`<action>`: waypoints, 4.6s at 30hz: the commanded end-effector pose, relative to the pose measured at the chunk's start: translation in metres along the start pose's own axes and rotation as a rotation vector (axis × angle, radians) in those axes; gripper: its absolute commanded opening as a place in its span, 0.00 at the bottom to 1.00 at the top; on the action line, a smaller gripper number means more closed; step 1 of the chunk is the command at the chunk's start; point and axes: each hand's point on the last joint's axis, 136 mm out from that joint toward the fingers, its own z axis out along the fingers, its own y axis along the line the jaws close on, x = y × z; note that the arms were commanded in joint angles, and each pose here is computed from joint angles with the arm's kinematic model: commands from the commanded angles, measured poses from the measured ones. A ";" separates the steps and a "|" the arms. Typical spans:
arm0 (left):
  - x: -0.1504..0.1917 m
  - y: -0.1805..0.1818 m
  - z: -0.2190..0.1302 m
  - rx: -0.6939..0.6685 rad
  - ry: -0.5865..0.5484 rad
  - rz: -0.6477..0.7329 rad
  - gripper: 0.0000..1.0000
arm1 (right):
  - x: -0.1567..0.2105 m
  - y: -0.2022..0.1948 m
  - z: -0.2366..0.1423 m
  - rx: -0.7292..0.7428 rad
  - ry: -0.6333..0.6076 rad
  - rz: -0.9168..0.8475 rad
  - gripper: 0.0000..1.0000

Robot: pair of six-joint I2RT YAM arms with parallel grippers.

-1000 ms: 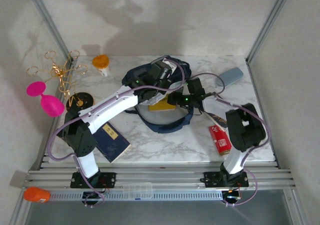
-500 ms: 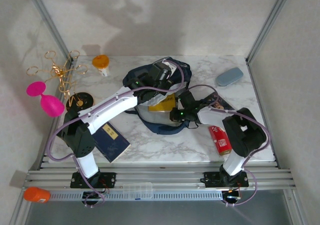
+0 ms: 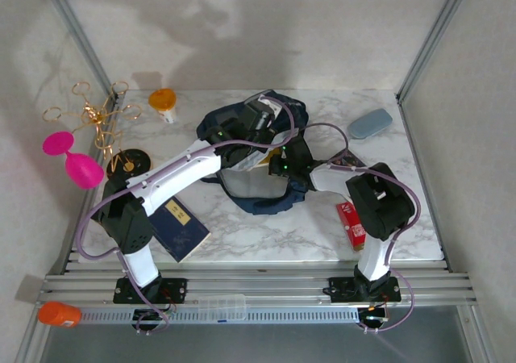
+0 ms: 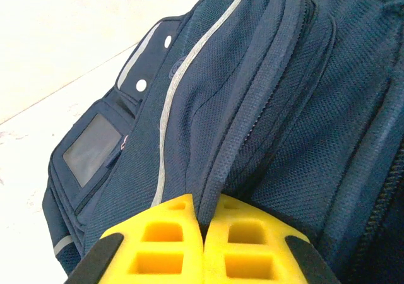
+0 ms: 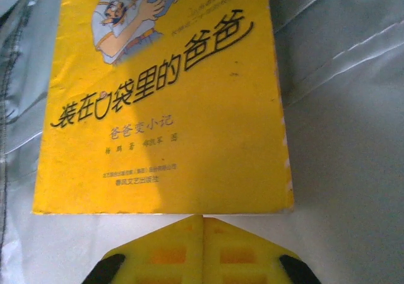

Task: Pack the student bag
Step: Place the book in the student bag, then close the student bag at the center of the table, then move the book to the bottom-center of the table, then pick up the book from the bottom-center of the table.

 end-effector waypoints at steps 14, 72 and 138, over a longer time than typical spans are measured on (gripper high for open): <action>0.042 -0.010 -0.014 0.100 0.005 -0.256 0.12 | 0.017 -0.019 -0.175 -0.049 -0.111 0.010 0.35; 0.417 0.141 -0.109 -0.656 0.329 -1.466 0.99 | 0.127 0.140 -0.059 -0.267 0.351 -0.207 0.60; 0.400 0.090 -0.078 -0.371 0.421 -1.154 0.45 | 0.176 0.220 -0.040 -0.225 0.498 -0.062 0.41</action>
